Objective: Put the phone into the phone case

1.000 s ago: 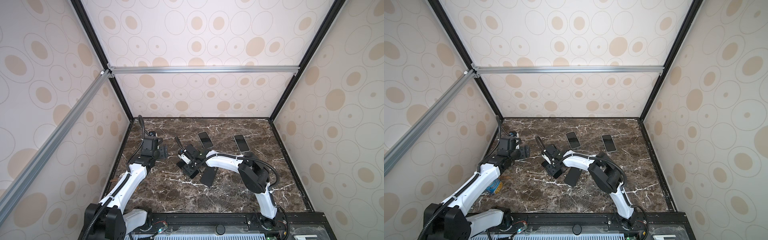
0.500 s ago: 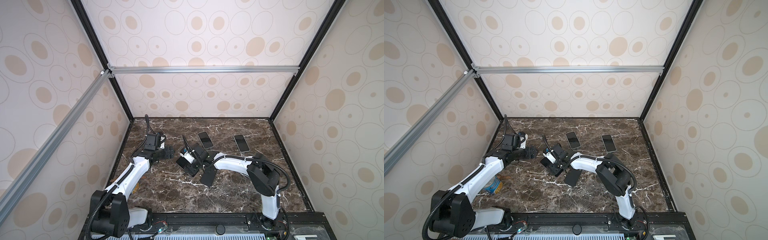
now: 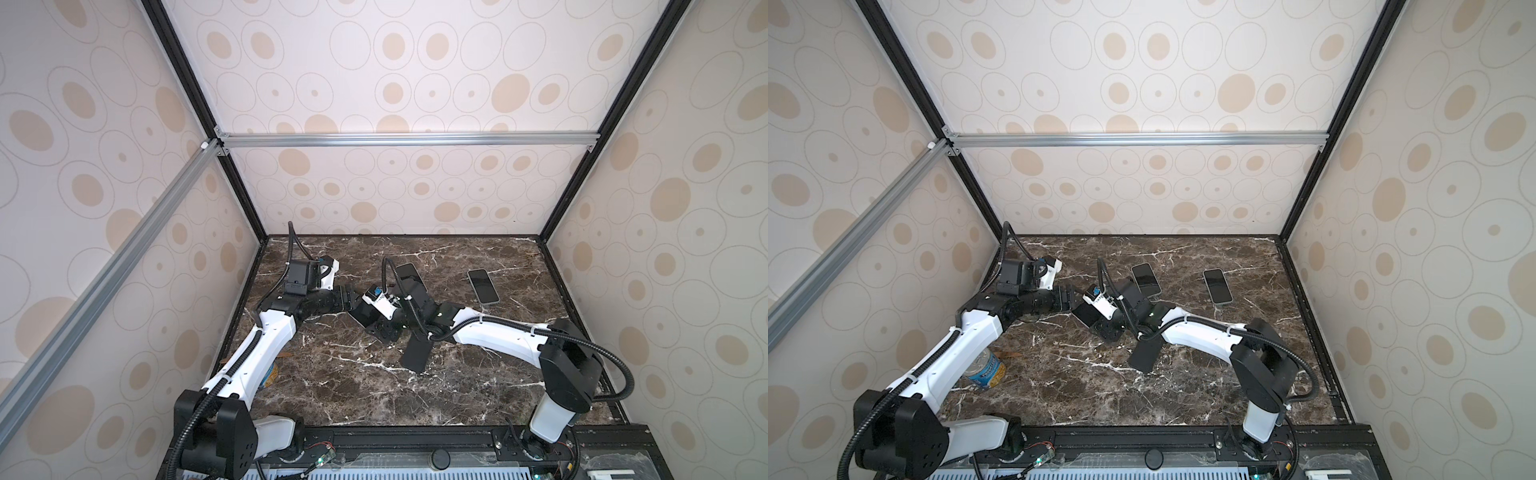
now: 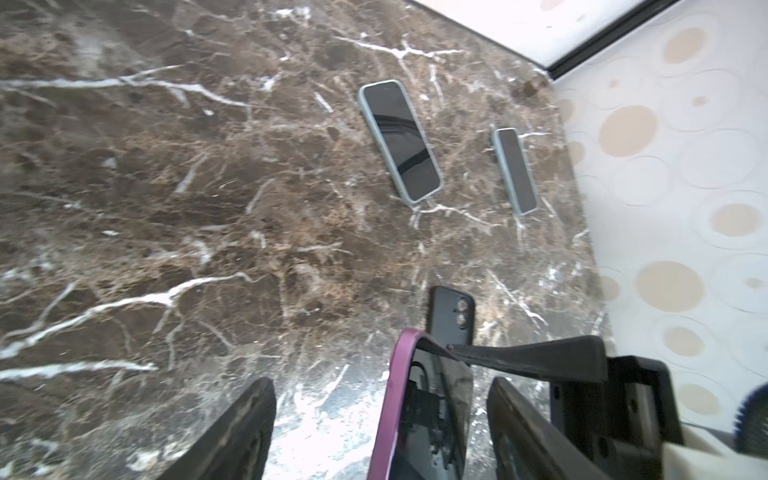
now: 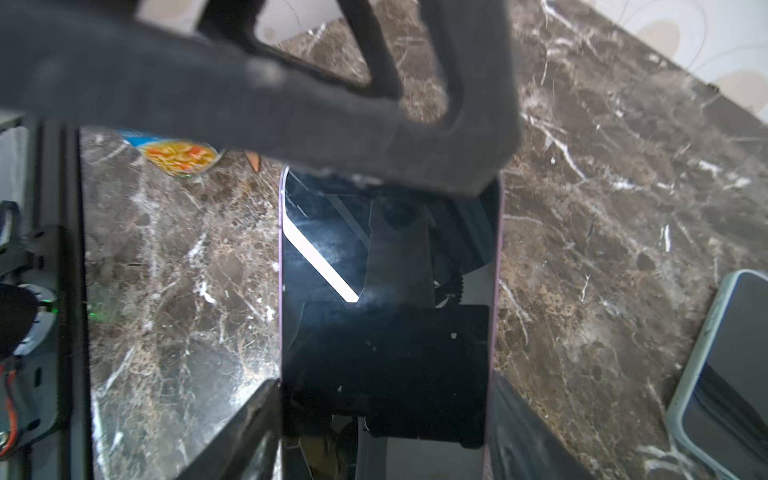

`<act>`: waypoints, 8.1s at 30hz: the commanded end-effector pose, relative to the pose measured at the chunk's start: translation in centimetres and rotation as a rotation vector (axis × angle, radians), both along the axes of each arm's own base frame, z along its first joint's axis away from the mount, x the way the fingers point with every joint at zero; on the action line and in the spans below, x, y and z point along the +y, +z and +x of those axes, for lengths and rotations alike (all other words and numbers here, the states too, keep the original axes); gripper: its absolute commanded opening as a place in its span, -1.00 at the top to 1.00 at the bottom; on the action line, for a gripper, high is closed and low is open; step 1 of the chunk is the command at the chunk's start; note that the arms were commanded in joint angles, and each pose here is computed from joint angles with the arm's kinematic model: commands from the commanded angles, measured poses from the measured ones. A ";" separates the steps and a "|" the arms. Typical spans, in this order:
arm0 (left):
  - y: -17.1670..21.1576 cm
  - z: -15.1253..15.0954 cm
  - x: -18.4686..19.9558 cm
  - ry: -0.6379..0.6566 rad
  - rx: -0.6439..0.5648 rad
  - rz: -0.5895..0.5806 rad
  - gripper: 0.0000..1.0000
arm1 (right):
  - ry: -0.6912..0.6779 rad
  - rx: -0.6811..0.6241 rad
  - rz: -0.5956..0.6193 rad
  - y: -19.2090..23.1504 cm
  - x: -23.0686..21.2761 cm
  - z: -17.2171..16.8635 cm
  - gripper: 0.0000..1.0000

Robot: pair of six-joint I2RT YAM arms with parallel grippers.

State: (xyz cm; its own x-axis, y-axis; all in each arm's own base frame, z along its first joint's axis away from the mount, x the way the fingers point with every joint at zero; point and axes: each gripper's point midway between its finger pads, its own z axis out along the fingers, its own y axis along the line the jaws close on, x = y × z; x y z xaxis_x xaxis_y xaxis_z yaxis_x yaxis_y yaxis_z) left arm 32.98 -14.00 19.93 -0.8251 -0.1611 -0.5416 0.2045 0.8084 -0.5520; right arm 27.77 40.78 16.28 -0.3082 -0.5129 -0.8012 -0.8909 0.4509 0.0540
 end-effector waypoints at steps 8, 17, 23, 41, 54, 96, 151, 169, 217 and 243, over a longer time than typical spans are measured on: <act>3.5 -1.3 -2.1 -0.088 -0.008 -0.151 -0.48 | 0.069 -0.119 0.113 4.7 0.0 -1.0 -0.03; 3.1 -2.5 -2.8 -0.136 0.022 -0.192 -0.13 | 0.085 -0.125 0.158 5.5 0.2 -1.3 -0.03; 2.3 -3.5 -2.6 -0.146 0.040 -0.176 0.07 | 0.087 -0.135 0.167 5.8 0.3 -1.4 -0.02; 6.1 -3.6 -2.7 -0.113 -0.069 -0.247 1.00 | -0.018 -0.199 0.216 8.9 -0.9 -0.8 -0.75; 18.0 -5.7 -3.0 -0.136 -0.459 -0.498 1.00 | -0.101 -0.083 0.587 18.0 -6.0 -1.8 -0.96; 27.1 -12.2 -2.9 -0.333 -0.858 -0.761 1.00 | 0.326 0.147 1.080 29.1 -6.1 -7.4 0.83; -6.5 -2.3 -19.9 -1.121 -0.773 0.597 0.22 | -0.782 -0.328 0.394 22.6 -33.1 -10.2 1.00; -15.2 -0.2 -24.7 -1.210 -0.600 0.593 0.24 | -0.789 -0.345 0.358 22.7 -32.9 -9.5 1.00; -18.7 -1.2 -7.9 -0.254 0.118 0.488 0.32 | -0.679 -0.085 0.306 17.9 -23.8 -4.2 1.00; -11.0 -0.1 -6.2 -0.113 -0.026 0.123 0.26 | -0.664 0.618 0.305 3.3 -13.0 -0.6 1.00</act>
State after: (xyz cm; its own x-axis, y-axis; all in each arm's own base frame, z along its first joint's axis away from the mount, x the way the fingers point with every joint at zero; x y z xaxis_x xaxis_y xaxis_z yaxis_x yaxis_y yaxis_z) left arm 32.32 -20.15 7.55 -0.8368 -0.0069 -0.5475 0.2839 0.8496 -0.4446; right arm 26.59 25.77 18.27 -0.8675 0.0498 -0.4949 -0.2474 0.8200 0.5162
